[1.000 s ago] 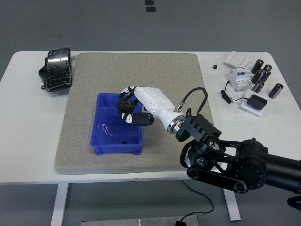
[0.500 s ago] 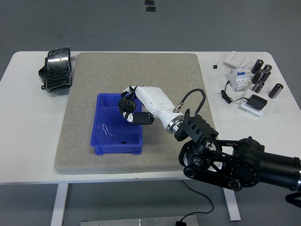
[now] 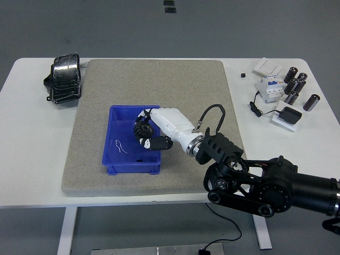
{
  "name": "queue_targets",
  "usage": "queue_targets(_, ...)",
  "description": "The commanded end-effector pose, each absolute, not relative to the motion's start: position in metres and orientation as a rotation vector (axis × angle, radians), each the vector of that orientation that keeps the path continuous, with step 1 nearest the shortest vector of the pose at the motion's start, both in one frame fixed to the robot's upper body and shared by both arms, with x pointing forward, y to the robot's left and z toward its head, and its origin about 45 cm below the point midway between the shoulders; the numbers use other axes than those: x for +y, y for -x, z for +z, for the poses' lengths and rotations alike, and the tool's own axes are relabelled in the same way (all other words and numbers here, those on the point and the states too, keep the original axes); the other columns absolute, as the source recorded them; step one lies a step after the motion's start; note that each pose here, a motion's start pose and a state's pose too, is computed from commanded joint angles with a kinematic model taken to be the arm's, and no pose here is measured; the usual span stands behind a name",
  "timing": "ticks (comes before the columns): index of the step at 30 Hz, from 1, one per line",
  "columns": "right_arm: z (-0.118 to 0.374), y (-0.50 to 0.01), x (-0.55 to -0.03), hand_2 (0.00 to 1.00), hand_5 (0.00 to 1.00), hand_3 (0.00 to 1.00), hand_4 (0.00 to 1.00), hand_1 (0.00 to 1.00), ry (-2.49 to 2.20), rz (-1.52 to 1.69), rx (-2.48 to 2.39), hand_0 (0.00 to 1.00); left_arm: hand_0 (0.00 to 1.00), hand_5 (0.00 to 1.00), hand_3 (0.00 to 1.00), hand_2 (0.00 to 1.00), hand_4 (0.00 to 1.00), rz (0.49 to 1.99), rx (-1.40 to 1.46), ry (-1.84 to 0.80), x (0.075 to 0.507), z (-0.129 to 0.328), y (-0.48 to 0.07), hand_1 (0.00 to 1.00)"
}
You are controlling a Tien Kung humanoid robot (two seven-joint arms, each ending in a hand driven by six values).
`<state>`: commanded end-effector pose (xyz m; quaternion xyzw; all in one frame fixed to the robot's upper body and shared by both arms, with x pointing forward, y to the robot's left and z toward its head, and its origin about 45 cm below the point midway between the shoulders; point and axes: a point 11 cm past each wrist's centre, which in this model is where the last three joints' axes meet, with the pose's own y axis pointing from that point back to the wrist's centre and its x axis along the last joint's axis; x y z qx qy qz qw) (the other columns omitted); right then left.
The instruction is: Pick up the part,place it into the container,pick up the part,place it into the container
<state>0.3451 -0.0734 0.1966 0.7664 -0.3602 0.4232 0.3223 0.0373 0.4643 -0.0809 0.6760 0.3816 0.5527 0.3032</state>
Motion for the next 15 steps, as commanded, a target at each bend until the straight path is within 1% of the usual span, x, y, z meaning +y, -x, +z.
queue_targets(2,0.195,-0.3442,-0.073,0.76,0.251,0.77,0.575,0.758,-2.011,1.109,-0.927,0.631,0.661,0.58,0.604,0.623,0.712,1.464,1.012,-1.791,0.4641,-0.081,-0.0374,0.644)
queue_targets(3,0.1947,-0.344,-0.073,0.747,0.252,0.782,0.6,0.759,-2.011,1.109,-0.922,0.641,0.661,0.576,0.603,0.623,0.706,1.464,1.012,-1.791,0.464,-0.0811,-0.0374,0.644)
queue_targets(8,0.1955,-0.3444,-0.0738,0.747,0.252,0.782,0.6,0.759,-2.01,1.114,-0.922,0.641,0.661,0.576,0.603,0.623,0.706,1.463,1.011,-1.789,0.4639,-0.0812,-0.0379,0.644)
queue_targets(9,0.1957,-0.3445,-0.0741,0.742,0.253,0.79,0.623,0.76,-2.009,1.115,-0.924,0.643,0.661,0.575,0.603,0.624,0.703,1.463,1.011,-1.789,0.464,-0.0812,-0.038,0.643)
queue_targets(14,0.202,-0.3467,-0.077,0.742,0.253,0.79,0.623,0.76,-2.028,1.11,-0.976,0.643,0.661,0.575,0.603,0.624,0.703,1.461,1.012,-1.79,0.4635,-0.0813,-0.0378,0.643)
queue_targets(15,0.2042,-0.3476,-0.0781,0.728,0.258,0.775,0.629,0.747,-2.034,1.105,-0.994,0.629,0.66,0.574,0.603,0.624,0.7,1.461,1.011,-1.789,0.4633,-0.0814,-0.0378,0.644)
